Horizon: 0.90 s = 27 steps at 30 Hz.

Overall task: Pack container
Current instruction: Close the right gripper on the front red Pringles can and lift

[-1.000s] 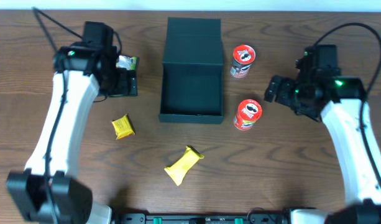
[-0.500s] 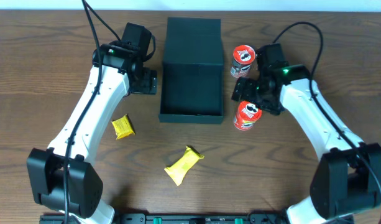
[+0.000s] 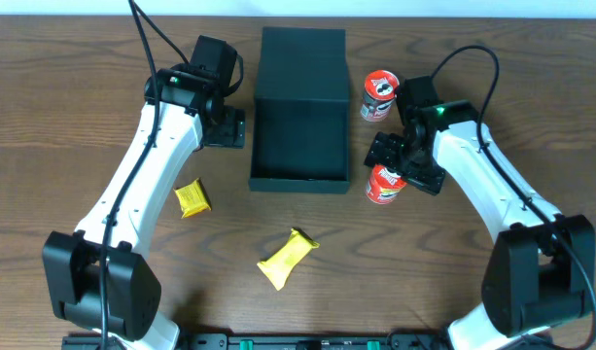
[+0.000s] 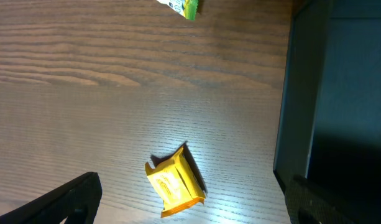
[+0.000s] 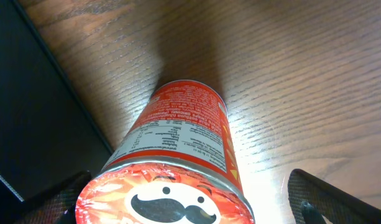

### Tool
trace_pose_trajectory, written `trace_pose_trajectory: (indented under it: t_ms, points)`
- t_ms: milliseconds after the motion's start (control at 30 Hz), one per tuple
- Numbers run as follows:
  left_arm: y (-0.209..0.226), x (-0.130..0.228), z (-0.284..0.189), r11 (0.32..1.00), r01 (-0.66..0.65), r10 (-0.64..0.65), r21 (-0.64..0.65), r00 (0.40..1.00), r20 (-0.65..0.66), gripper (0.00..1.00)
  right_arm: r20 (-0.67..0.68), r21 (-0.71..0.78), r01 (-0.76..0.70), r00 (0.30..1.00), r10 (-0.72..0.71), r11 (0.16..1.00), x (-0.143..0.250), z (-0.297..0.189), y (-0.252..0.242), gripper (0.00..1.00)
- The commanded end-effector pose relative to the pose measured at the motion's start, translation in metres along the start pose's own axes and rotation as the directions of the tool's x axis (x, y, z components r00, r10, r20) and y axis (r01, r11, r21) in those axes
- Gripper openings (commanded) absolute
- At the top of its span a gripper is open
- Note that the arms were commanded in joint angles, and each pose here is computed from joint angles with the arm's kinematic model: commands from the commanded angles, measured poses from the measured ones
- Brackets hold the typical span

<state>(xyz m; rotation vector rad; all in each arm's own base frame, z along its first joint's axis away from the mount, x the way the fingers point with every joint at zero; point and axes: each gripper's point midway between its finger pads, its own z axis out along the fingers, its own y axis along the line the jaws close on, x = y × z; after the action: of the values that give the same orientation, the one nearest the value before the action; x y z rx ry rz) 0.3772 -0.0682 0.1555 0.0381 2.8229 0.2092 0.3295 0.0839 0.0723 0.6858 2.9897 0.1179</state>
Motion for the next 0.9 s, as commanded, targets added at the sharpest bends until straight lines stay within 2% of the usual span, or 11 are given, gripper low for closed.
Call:
trace_pose_trajectory:
  t_ms: [0, 67, 267, 433, 867]
  points:
    - [0.003, -0.003, 0.000, 1.000, 0.001, -0.001, -0.018, 1.000, 0.005, 0.95, 0.004, -0.003, -0.036, 0.999, 0.036, 0.999, 0.000, -0.002, 0.005, 0.99]
    - [0.003, -0.003, 0.000, 1.000, 0.001, -0.001, -0.018, 1.000, 0.005, 0.96, -0.004, -0.008, -0.049, 0.999, 0.049, 0.999, 0.002, -0.002, 0.006, 0.99]
    - [0.003, -0.003, 0.000, 1.000, 0.001, -0.001, -0.018, 1.000, 0.005, 0.95, -0.012, -0.018, -0.062, 0.998, 0.062, 0.998, 0.003, -0.002, 0.008, 0.85]
    - [0.003, -0.003, 0.000, 1.000, 0.001, -0.001, -0.018, 1.000, 0.005, 0.95, -0.014, -0.024, -0.074, 0.997, 0.074, 0.997, 0.003, -0.002, 0.009, 0.79]
    - [0.003, -0.004, 0.000, 1.000, 0.003, -0.003, -0.017, 1.000, 0.009, 0.95, -0.012, -0.060, -0.072, 0.997, 0.072, 0.996, 0.001, -0.002, 0.016, 0.71]
